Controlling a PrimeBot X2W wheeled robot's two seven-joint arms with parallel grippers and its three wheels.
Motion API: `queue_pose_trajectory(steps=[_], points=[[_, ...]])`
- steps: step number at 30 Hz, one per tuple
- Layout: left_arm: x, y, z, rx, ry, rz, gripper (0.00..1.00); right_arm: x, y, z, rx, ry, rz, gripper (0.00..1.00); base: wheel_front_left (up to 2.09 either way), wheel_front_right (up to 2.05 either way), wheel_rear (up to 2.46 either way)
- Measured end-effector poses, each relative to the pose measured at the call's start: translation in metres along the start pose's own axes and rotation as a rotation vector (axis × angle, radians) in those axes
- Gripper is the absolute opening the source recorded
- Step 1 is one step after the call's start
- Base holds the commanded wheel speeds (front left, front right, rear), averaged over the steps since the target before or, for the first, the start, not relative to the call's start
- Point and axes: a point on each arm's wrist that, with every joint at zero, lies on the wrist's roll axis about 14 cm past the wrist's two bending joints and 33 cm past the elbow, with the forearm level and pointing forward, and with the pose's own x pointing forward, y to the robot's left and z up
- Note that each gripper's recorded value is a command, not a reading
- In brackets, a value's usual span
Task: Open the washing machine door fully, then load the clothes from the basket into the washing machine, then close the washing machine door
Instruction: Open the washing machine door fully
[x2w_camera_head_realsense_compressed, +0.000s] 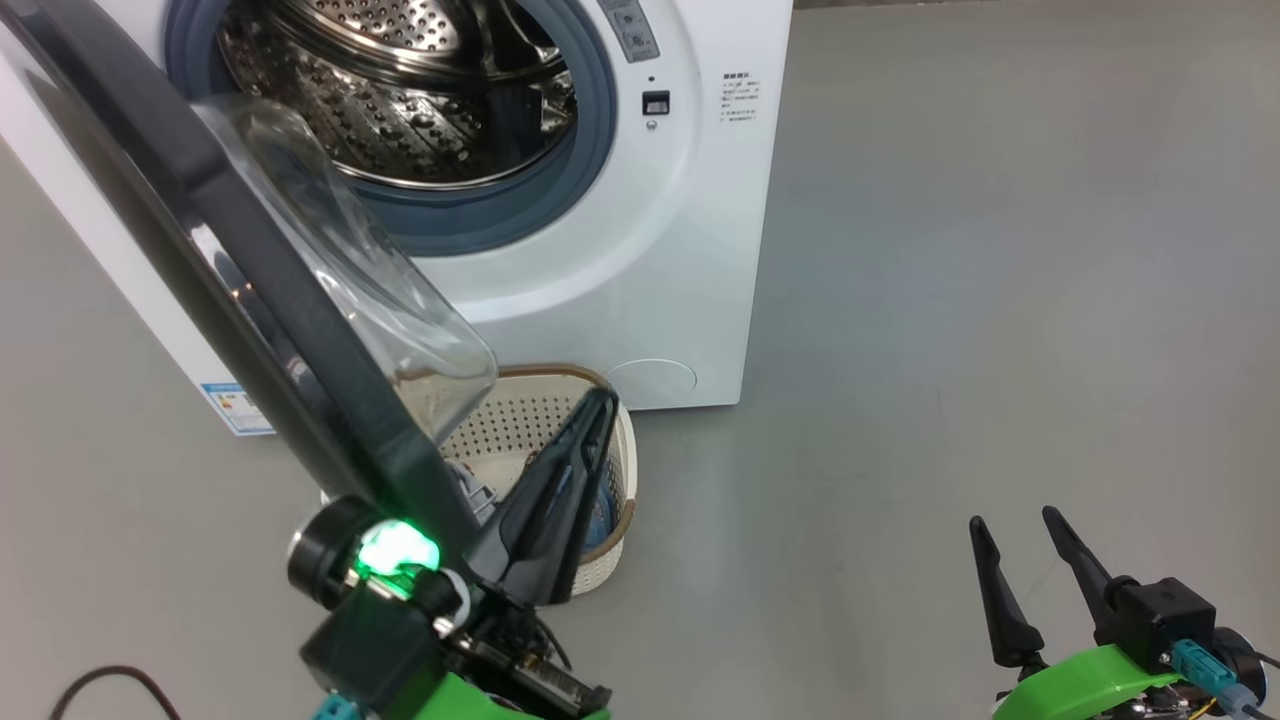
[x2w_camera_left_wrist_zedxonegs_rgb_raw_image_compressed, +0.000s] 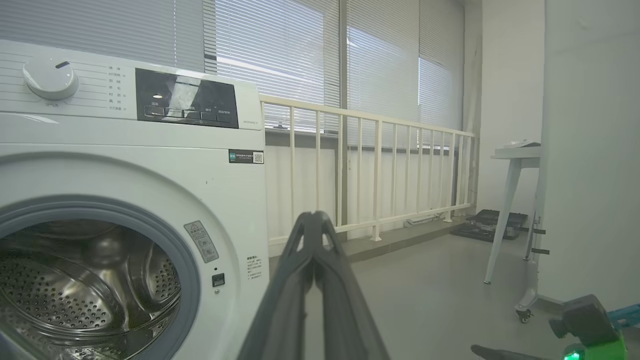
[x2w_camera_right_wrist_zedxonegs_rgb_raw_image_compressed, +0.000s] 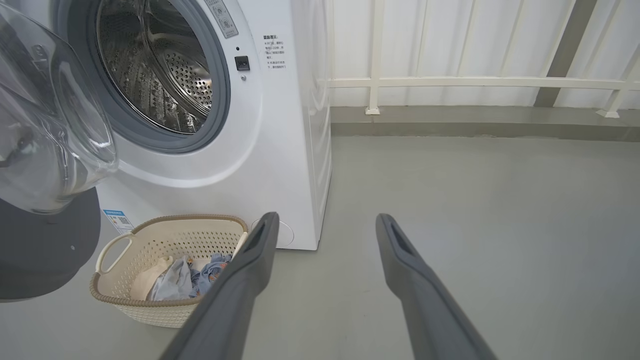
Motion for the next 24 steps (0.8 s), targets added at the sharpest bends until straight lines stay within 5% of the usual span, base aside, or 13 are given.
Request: queue_pose_trajectory(steps=[12, 24], points=[[-0.028, -0.007, -0.066, -0.093, 0.209, 0.038, 0.0, 0.003, 0.001, -0.009, 0.006, 0.026, 0.004, 1.0, 0.0, 0.0, 0.0], [-0.062, 0.024, -0.118, -0.099, 0.391, 0.158, 0.0, 0.001, 0.0, -0.013, 0.005, 0.039, 0.003, 1.0, 0.0, 0.0, 0.0]])
